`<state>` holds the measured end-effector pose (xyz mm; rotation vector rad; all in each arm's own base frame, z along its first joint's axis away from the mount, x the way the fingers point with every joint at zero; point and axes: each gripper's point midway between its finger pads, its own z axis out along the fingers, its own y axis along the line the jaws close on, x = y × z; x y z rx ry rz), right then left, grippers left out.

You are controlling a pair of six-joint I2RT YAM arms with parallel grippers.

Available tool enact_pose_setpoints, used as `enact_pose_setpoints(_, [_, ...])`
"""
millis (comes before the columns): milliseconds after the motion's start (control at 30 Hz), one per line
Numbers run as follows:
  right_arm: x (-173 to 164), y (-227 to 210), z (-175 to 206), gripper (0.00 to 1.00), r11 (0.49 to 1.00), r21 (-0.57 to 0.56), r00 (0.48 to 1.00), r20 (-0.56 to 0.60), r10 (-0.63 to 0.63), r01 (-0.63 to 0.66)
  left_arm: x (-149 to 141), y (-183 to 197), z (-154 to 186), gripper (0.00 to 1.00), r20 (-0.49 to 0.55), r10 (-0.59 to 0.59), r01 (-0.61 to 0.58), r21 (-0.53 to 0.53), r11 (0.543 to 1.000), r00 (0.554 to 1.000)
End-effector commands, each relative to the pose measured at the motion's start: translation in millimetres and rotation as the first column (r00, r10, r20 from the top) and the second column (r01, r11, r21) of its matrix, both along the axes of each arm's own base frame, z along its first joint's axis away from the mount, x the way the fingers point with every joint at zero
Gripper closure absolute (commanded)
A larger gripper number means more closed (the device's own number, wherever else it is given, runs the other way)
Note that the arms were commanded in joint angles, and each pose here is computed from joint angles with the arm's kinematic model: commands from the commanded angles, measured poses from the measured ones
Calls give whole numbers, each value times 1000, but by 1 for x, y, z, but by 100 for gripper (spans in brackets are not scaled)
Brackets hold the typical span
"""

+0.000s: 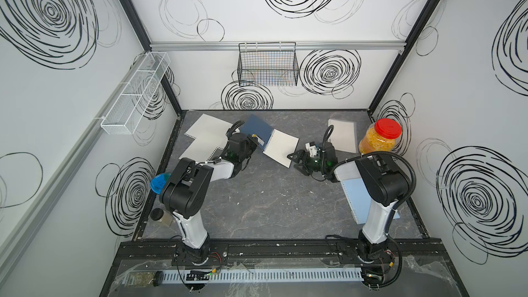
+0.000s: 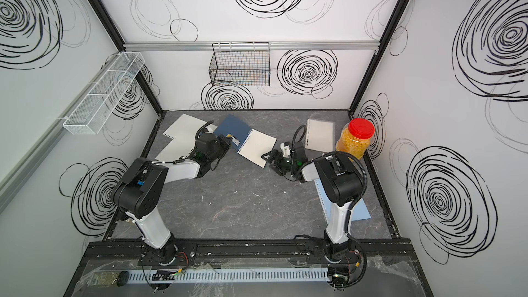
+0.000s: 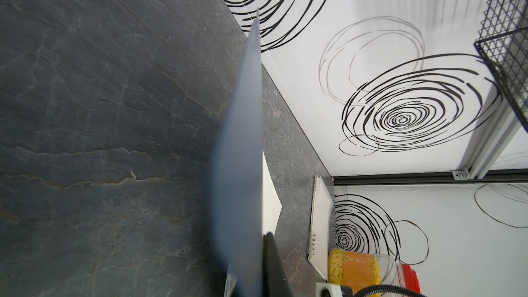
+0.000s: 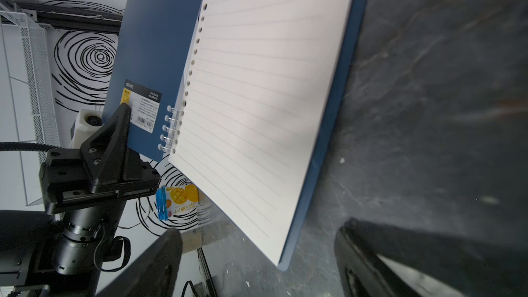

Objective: Tear off pages from different notebooks
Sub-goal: Pick up the notebook from the center of the board.

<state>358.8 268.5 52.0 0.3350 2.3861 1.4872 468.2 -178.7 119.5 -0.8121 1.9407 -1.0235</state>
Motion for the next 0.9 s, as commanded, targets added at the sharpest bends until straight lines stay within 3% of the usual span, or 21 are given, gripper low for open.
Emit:
enact_pose_setpoints(0, [-2, 13, 15, 14, 995, 70, 998, -3, -70, 70, 4, 2, 21, 100, 53, 22, -19, -42, 999, 998])
enact_pose_setpoints(233, [5, 5, 7, 15, 984, 79, 987, -9, -160, 160, -1, 2, 22, 100, 56, 16, -13, -55, 998, 998])
enact_pose_setpoints(400, [26, 4, 20, 21, 985, 121, 990, 55, -134, 126, -7, 2, 23, 100, 56, 5, -1, -55, 999, 998])
enact_pose_setpoints(600, [37, 14, 31, 33, 988, 145, 992, 105, -71, 55, -14, 3, 18, 100, 48, -5, 8, -45, 999, 999])
enact_pose_setpoints(867, [42, 17, 34, 56, 989, 146, 992, 124, -36, 18, -18, -3, 15, 100, 54, -44, 47, -43, 998, 998])
